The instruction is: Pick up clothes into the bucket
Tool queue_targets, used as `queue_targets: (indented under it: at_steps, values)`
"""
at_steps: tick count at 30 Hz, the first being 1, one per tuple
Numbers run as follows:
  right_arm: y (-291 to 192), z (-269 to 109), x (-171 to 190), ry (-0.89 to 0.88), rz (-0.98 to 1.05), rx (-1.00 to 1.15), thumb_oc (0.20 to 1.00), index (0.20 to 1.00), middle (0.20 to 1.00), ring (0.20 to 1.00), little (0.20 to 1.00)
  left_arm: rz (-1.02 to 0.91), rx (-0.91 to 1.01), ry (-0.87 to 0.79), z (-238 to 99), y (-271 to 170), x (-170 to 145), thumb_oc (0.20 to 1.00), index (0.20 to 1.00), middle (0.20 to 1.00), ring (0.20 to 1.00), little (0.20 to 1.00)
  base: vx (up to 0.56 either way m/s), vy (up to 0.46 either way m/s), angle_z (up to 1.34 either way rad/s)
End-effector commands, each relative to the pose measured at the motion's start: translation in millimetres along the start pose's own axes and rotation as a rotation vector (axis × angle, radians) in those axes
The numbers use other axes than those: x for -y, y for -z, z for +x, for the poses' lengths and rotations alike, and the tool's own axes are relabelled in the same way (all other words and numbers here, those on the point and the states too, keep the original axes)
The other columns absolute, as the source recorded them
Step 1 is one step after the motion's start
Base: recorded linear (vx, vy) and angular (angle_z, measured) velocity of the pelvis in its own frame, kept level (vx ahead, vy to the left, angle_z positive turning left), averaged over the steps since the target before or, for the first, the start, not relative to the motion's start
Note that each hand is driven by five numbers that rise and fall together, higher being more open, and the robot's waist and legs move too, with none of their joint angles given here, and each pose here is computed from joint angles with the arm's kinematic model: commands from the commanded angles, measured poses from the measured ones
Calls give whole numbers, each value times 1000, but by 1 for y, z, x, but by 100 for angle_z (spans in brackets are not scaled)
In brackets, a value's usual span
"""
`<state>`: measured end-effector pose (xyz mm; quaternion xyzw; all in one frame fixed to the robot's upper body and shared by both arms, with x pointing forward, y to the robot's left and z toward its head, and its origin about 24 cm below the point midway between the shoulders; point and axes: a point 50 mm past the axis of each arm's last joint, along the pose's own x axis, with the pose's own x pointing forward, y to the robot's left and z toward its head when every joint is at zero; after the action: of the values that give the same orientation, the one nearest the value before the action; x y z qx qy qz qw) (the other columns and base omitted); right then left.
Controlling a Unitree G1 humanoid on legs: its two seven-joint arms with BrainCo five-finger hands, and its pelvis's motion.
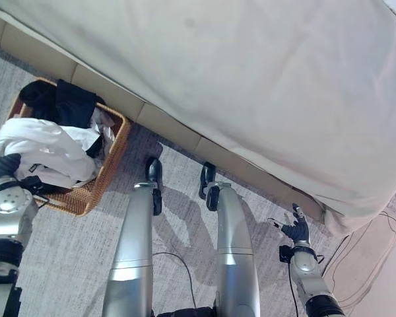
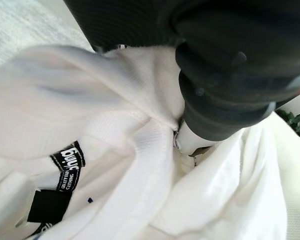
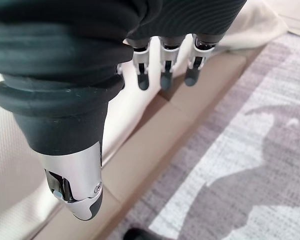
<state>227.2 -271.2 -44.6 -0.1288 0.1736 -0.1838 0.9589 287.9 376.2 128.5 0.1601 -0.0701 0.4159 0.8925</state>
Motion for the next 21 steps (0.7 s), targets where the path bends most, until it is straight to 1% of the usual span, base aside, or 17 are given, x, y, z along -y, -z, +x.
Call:
queue_targets:
  at_steps: [1, 2, 4, 9, 18, 21]
  values:
    - [7, -6, 7, 28, 10, -5, 1000, 1000, 1000, 1000, 1000, 109, -6, -63, 4, 7, -19, 1000, 1000, 1000, 1000, 1000, 31, 18, 2]
    - [7, -6, 6, 23, 9, -11, 1000, 1000, 1000, 1000, 1000, 135, -54, -68, 4, 16, -20, 1000, 1000, 1000, 1000, 1000, 0, 0, 0]
    - [9, -6, 5, 19, 2, -28, 1000, 1000, 1000, 1000, 1000, 184, -90, -56, 3, 20, -18, 1000, 1000, 1000, 1000, 1000, 47, 34, 4]
    - [6, -4, -1, -5, 11, -33, 1000, 1000, 1000, 1000, 1000, 141, -114, -74, 1, 22, -14, 1000, 1000, 1000, 1000, 1000, 17, 12, 3]
    - [1, 0, -7, -41, -1, -25, 1000, 1000, 1000, 1000, 1000, 236, -182, -95, -7, 43, -25, 1000, 1000, 1000, 1000, 1000, -12, 24, -11]
    - [4, 0, -7, -38, -7, -38, 1000, 1000, 1000, 1000, 1000, 252, -188, -83, -17, 52, -23, 1000, 1000, 1000, 1000, 1000, -18, -2, -12]
